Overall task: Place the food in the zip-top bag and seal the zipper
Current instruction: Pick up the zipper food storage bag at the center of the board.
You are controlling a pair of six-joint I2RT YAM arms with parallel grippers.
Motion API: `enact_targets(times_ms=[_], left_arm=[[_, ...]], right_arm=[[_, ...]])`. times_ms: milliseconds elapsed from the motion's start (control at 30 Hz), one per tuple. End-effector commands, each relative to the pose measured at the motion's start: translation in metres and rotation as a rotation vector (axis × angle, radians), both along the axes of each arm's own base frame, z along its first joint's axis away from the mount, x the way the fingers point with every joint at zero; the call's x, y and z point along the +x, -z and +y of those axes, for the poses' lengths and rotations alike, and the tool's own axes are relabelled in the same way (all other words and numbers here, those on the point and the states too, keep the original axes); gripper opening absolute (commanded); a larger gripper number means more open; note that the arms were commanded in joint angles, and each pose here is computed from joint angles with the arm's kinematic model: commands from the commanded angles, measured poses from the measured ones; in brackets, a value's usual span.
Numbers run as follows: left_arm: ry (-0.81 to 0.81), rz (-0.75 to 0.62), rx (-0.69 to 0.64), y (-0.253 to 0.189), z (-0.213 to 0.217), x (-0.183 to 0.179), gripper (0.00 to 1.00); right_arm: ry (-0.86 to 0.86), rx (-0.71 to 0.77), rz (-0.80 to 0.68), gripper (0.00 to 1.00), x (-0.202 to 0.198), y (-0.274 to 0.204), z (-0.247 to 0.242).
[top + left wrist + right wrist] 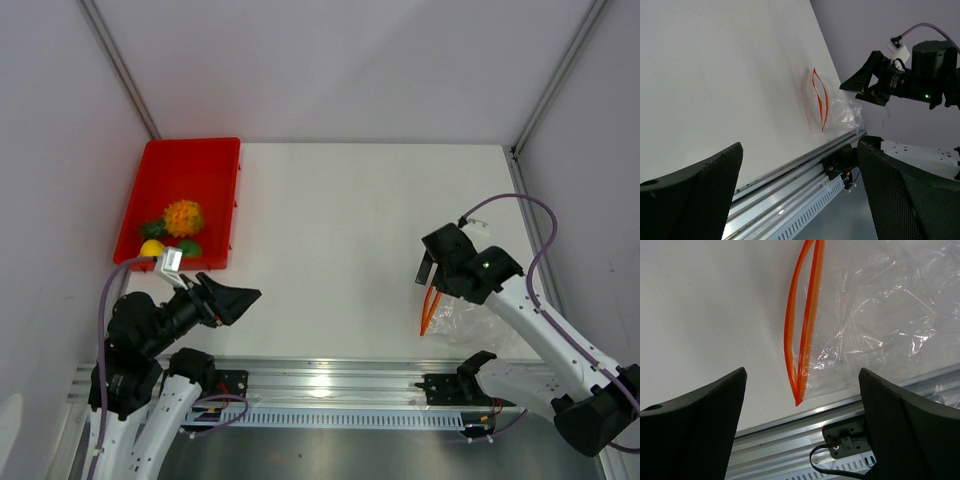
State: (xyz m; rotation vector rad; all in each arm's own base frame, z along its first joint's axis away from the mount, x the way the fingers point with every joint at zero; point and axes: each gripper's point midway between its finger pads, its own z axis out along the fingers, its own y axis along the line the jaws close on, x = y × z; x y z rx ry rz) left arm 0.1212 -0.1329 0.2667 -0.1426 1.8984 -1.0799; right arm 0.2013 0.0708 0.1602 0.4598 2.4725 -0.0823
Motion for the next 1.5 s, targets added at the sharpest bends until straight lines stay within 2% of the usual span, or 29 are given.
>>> enact_targets(times_ms=[0, 200, 800, 967, 1100, 1167, 1467], left_arm=[[0.056, -0.008, -0.053, -0.008, -0.010, -0.002, 0.97], [0.101, 0.000, -0.084, -0.011, -0.018, -0.002, 0.95], [0.167, 0.024, -0.126, -0.009, -0.028, -0.004, 0.95], [0.173, 0.032, -0.121, -0.005, -0.029, -0.002, 0.95], [0.194, 0.042, -0.123, -0.003, -0.032, -0.002, 0.94], [0.217, 0.053, -0.125, -0.001, -0.035, -0.003, 0.93], [0.284, 0.078, -0.127, 0.005, -0.043, -0.002, 0.85]], right_arm=[[0.045, -0.052, 0.016, 0.93, -0.001, -0.001, -0.012], [0.073, -0.091, 0.105, 0.89, -0.003, 0.024, -0.019], [0.178, -0.083, 0.177, 0.82, 0.010, 0.074, -0.027], [0.186, -0.117, 0.219, 0.77, 0.010, 0.085, -0.030], [0.181, -0.114, 0.228, 0.68, 0.010, 0.086, -0.028], [0.173, -0.104, 0.224, 0.59, 0.010, 0.086, -0.027], [0.150, -0.064, 0.198, 0.42, 0.010, 0.084, -0.022]])
